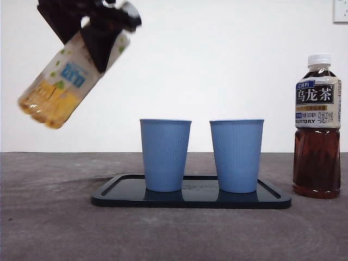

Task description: Pour the drink into the cup

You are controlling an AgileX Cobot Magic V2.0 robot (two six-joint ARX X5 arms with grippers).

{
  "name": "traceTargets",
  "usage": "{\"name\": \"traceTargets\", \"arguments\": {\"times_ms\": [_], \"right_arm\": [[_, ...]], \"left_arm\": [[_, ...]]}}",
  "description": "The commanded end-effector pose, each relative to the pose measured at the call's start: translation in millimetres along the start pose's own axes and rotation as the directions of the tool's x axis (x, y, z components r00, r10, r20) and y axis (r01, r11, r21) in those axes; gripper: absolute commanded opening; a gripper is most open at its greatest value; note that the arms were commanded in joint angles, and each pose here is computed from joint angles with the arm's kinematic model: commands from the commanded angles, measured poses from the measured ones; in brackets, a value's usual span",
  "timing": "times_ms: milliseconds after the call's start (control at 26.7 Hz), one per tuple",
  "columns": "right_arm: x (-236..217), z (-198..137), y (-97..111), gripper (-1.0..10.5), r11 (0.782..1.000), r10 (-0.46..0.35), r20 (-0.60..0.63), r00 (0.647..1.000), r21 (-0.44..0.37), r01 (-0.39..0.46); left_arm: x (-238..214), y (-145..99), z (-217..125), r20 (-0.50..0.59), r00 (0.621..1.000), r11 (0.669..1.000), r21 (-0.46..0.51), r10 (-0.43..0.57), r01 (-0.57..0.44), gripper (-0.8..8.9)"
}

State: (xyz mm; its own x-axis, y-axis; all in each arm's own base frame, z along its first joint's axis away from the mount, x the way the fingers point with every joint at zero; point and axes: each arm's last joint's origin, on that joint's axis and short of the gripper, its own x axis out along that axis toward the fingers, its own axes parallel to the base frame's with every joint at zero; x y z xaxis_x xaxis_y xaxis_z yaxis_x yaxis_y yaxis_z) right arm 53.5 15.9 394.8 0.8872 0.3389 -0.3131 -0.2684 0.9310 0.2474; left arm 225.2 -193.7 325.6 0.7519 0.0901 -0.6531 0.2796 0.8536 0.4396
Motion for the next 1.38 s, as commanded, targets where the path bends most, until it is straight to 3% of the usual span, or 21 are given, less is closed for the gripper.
{"name": "traceTargets", "arguments": {"times_ms": [37,150,336,710,972,1383], "right_arm": [[-2,3,2,4.9,0.999,0.034,0.005,0.999,-0.027,-0.034],[-2,3,3,4.9,0.997,0.069,-0.004,0.998,-0.042,-0.069],[-2,2,5,4.9,0.990,0.132,-0.025,0.991,-0.055,-0.133],[-2,1,5,4.9,0.987,0.144,-0.042,0.989,-0.071,-0.147],[-2,1,5,4.9,0.987,0.144,-0.043,0.989,-0.068,-0.146],[-2,0,5,4.9,0.988,0.140,-0.046,0.989,-0.062,-0.143]], "left_arm": [[-11,11,3,0.103,0.995,0.990,-0.139,-0.009,0.023,1.49],[-8,21,-9,0.164,0.985,0.966,-0.243,-0.047,0.087,1.50],[14,27,-39,0.230,0.973,0.935,-0.335,-0.038,0.116,1.50],[66,26,-87,0.344,0.939,0.866,-0.459,-0.031,0.197,1.50],[72,25,-93,0.389,0.921,0.854,-0.472,-0.021,0.219,1.50],[89,16,-97,0.329,0.943,0.853,-0.480,-0.042,0.205,1.54]]}}
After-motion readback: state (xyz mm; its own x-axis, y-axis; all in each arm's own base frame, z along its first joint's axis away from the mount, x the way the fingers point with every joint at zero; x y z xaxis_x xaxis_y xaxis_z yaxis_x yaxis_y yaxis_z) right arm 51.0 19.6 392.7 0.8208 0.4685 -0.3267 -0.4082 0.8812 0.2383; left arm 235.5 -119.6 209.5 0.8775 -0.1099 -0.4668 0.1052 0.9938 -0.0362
